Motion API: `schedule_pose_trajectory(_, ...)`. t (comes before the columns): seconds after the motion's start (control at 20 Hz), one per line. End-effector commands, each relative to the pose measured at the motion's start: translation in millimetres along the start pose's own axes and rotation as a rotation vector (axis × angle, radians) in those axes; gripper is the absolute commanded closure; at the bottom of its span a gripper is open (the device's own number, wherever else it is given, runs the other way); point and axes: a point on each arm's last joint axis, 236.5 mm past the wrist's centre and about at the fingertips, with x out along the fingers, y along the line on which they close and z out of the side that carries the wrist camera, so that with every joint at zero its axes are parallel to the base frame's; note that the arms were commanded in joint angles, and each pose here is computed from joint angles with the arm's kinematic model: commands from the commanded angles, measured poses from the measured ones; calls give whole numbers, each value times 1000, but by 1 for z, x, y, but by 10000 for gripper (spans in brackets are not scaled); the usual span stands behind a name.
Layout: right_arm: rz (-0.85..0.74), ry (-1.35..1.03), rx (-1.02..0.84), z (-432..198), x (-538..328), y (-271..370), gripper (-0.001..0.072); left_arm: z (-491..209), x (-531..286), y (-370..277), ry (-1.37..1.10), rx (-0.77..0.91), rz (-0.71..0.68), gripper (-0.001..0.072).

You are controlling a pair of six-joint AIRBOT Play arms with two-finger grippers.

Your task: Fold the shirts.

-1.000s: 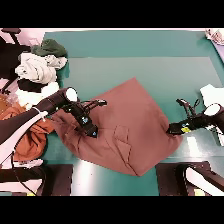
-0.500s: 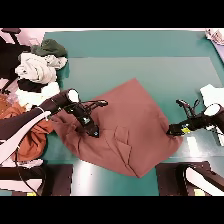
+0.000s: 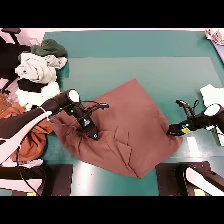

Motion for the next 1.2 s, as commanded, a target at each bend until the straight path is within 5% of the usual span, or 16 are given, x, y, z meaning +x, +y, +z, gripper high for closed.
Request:
schedule_pose_trajectory(0.0, 1, 0, 1, 0, 0, 0, 693, 3, 0, -5, -14, 4, -19, 646)
schedule_pose_trajectory(0.3, 23, -4, 6, 1, -1, 6, 696, 5, -20, -39, -13, -47, -97, 683)
schedule_pose_trajectory(0.65, 52, -261, -30, 44, -66, 42, 698, 30, -174, -71, -587, -182, 206, 683)
schedule_pose_trajectory(0.85, 226, -763, -42, 121, -212, 101, 698, 13, -338, -76, -1101, -288, 470, 685)
schedule_pose_trajectory(1.15, 147, -1156, -227, 136, -409, 157, 700, -17, -520, -193, -1631, -77, 664, 686)
